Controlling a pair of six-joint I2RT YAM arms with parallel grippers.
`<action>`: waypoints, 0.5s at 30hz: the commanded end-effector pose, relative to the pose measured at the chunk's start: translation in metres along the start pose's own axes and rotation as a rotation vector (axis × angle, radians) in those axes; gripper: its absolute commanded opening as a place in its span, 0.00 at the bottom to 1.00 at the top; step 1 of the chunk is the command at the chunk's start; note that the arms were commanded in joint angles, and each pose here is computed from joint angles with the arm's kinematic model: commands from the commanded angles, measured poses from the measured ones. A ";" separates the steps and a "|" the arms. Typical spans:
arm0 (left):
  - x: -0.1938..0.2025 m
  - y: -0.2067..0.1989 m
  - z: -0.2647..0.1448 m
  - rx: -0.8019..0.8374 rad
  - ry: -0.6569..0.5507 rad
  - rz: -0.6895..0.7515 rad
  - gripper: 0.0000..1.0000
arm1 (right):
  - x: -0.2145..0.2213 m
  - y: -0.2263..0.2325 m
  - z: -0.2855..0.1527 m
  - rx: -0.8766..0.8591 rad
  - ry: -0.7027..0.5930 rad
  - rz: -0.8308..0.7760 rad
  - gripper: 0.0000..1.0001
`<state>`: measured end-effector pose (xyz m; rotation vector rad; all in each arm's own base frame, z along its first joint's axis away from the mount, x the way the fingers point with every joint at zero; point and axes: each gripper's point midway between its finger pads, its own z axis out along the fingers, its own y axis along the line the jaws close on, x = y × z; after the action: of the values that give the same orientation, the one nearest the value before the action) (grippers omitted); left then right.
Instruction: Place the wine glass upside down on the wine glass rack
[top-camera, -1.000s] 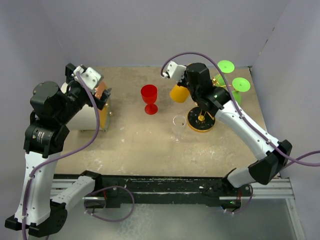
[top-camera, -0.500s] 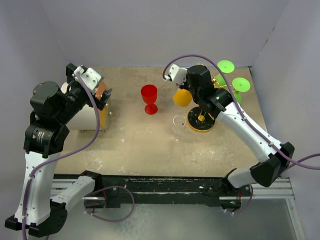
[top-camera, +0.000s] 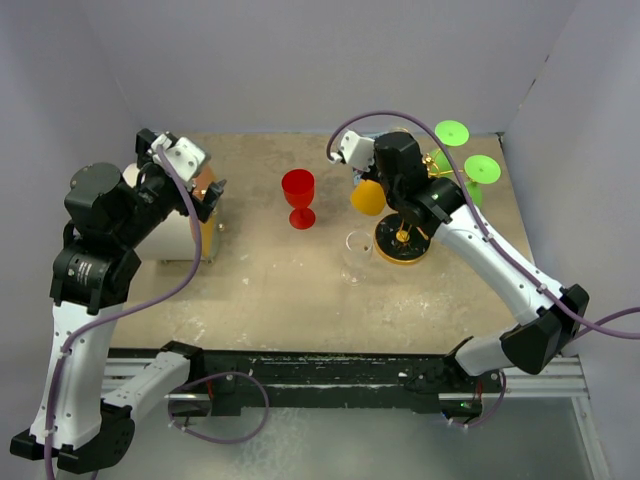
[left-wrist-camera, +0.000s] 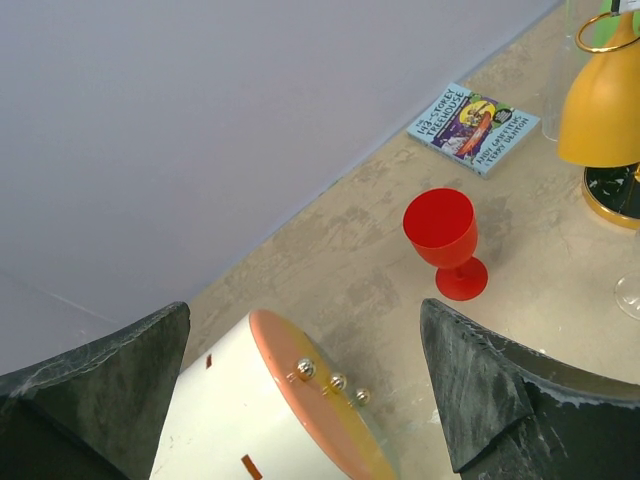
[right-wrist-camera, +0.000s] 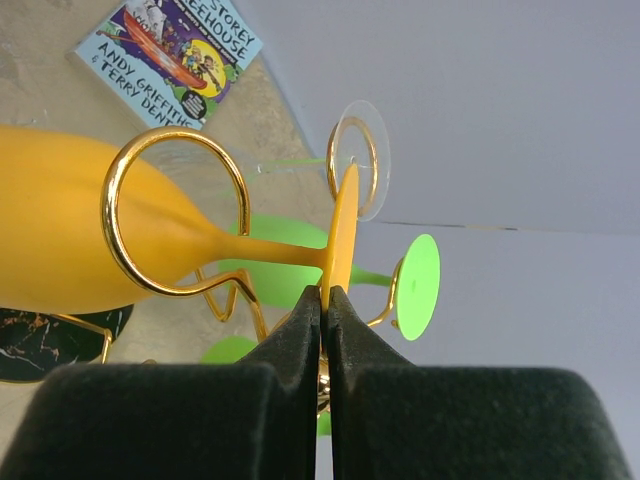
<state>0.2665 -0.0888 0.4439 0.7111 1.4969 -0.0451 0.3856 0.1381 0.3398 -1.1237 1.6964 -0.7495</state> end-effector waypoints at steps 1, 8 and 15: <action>-0.009 0.003 0.000 -0.006 -0.038 0.021 0.99 | 0.001 -0.018 -0.014 0.048 -0.012 0.050 0.00; -0.005 0.000 0.004 0.013 -0.032 0.015 0.99 | -0.005 -0.015 -0.017 0.035 -0.023 0.055 0.00; -0.003 -0.002 0.006 0.021 -0.027 0.014 0.99 | -0.011 -0.013 -0.020 0.032 -0.027 0.050 0.00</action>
<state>0.2692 -0.0932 0.4361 0.7307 1.5102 -0.0665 0.3781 0.1449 0.3324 -1.1574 1.7106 -0.7302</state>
